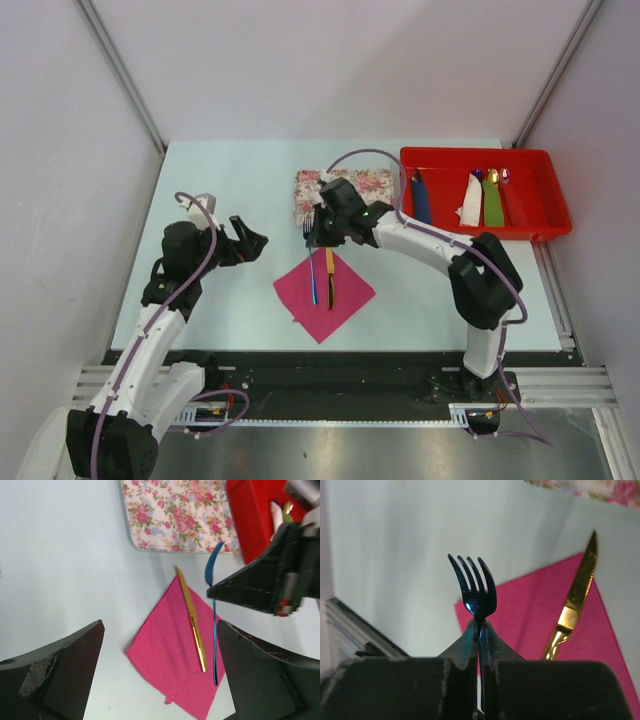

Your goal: Place the utensils on the paper napkin and roll it up

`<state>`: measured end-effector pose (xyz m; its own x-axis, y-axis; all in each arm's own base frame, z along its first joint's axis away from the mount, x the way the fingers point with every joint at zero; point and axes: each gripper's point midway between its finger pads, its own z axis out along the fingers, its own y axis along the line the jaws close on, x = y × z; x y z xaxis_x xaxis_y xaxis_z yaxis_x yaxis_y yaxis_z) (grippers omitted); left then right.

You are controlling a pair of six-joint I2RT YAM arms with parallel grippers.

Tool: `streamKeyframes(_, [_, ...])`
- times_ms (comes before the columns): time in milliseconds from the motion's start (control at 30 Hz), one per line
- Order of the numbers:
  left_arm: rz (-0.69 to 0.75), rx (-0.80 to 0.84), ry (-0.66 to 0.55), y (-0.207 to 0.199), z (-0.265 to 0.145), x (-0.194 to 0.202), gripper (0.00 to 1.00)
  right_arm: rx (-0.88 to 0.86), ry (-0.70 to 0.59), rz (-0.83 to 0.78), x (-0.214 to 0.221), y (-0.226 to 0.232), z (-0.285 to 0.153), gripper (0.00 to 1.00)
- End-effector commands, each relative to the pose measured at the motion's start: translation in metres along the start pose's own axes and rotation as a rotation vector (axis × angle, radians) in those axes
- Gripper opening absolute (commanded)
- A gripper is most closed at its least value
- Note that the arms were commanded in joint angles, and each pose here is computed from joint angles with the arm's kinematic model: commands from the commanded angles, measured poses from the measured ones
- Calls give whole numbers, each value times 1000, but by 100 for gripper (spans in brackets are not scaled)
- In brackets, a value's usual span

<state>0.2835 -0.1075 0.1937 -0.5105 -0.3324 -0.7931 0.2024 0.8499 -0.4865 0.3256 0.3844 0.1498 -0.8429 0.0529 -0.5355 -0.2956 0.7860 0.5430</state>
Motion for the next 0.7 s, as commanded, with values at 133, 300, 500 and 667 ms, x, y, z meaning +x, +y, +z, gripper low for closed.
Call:
streamKeyframes(133, [48, 27, 9, -3, -4, -2, 100, 233, 171, 47, 47, -65, 33, 0])
streamKeyframes(300, [19, 41, 13, -4, -2, 3, 100, 251, 131, 32, 35, -70, 34, 0])
streamKeyframes(500, [11, 46, 14, -4, 1, 3, 100, 237, 141, 103, 33, -70, 36, 0])
streamKeyframes(667, [9, 46, 12, -4, 2, 3, 100, 216, 154, 123, 32, -61, 43, 0])
